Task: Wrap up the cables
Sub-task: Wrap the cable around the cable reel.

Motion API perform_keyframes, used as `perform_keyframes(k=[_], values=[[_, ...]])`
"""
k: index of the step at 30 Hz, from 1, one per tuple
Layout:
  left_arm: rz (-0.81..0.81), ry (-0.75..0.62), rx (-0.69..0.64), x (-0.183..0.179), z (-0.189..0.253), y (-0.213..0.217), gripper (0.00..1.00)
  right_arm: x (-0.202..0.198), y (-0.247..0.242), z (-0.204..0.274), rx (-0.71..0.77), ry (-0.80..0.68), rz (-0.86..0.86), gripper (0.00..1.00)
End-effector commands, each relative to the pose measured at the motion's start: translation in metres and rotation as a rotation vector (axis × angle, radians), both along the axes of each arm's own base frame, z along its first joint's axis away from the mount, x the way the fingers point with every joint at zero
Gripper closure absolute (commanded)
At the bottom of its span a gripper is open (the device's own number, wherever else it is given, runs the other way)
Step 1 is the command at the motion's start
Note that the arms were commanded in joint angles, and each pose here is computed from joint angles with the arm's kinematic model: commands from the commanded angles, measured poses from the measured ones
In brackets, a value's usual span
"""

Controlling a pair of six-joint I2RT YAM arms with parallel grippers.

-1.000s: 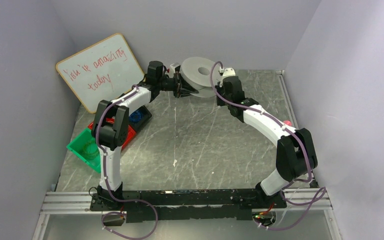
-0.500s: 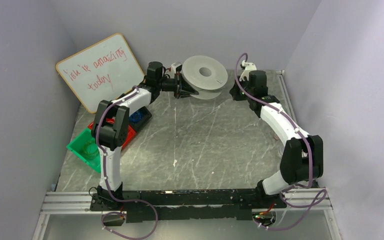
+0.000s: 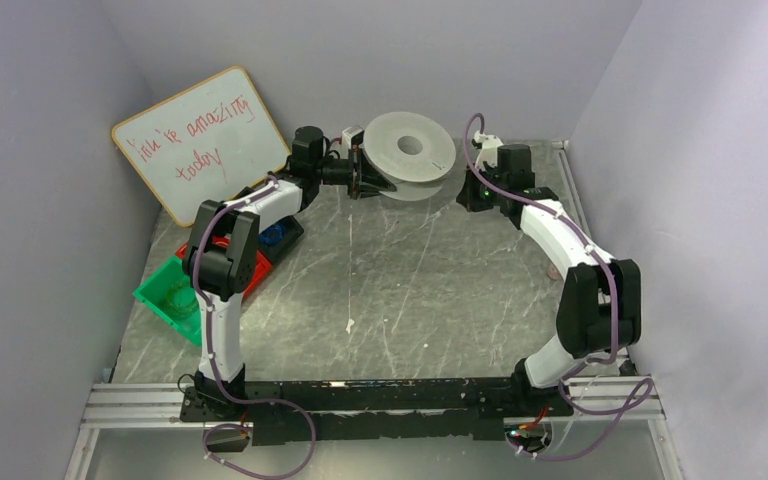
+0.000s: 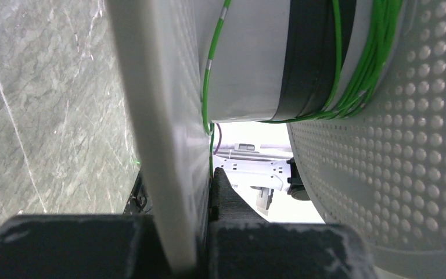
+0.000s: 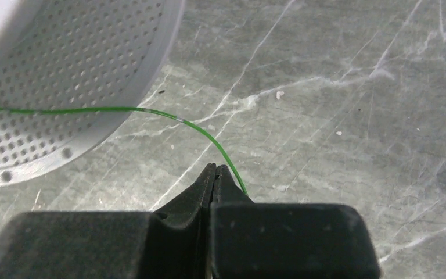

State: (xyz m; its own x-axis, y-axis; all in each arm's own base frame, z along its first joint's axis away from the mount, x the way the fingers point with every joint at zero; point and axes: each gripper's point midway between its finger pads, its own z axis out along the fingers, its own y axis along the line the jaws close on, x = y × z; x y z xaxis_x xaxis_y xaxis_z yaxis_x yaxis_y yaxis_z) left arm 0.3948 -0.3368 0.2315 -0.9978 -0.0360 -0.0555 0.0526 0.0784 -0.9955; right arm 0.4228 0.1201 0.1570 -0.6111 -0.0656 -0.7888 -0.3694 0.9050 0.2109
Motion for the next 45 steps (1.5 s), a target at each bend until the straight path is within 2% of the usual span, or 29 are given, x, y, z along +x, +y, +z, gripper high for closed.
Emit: perform_keyframes(k=[1, 2, 3, 4, 6, 13, 19, 24, 30, 37, 41, 45], values=[[-0.028, -0.144, -0.047, -0.007, 0.035, 0.004, 0.98, -0.011, 0.009, 0.048, 0.011, -0.103, 0.106, 1.0], [-0.026, -0.143, -0.046, -0.007, 0.035, 0.005, 0.98, -0.014, 0.01, 0.05, 0.017, -0.098, 0.114, 1.0], [-0.026, -0.143, -0.048, -0.007, 0.035, 0.005, 0.98, -0.018, 0.01, 0.054, 0.02, -0.1, 0.125, 0.79], [-0.023, -0.144, -0.05, -0.006, 0.036, 0.006, 0.98, -0.022, 0.011, 0.056, 0.025, -0.097, 0.133, 0.63], [-0.02, -0.146, -0.051, -0.005, 0.038, 0.006, 0.98, -0.03, 0.013, 0.062, 0.034, -0.092, 0.155, 0.58], [-0.018, -0.15, -0.056, -0.004, 0.041, 0.006, 0.98, -0.062, 0.022, 0.096, 0.11, -0.118, 0.255, 0.56], [-0.017, -0.155, -0.059, -0.004, 0.044, 0.006, 0.98, -0.068, 0.014, 0.121, 0.097, -0.158, 0.248, 0.56], [-0.017, -0.158, -0.063, -0.006, 0.047, 0.007, 0.98, -0.056, 0.002, 0.1, 0.026, -0.171, 0.2, 0.56], [-0.021, -0.16, -0.065, -0.009, 0.049, 0.007, 0.98, -0.045, 0.001, 0.065, 0.017, -0.107, 0.19, 0.55], [-0.027, -0.164, -0.069, -0.012, 0.052, 0.007, 0.98, -0.027, -0.006, 0.053, -0.012, -0.091, 0.146, 0.55], [-0.031, -0.164, -0.071, -0.013, 0.052, 0.007, 0.98, -0.022, -0.005, 0.05, -0.009, -0.088, 0.153, 0.59], [-0.035, -0.161, -0.073, -0.014, 0.052, 0.006, 0.98, -0.022, 0.0, 0.046, 0.011, -0.07, 0.181, 0.67]])
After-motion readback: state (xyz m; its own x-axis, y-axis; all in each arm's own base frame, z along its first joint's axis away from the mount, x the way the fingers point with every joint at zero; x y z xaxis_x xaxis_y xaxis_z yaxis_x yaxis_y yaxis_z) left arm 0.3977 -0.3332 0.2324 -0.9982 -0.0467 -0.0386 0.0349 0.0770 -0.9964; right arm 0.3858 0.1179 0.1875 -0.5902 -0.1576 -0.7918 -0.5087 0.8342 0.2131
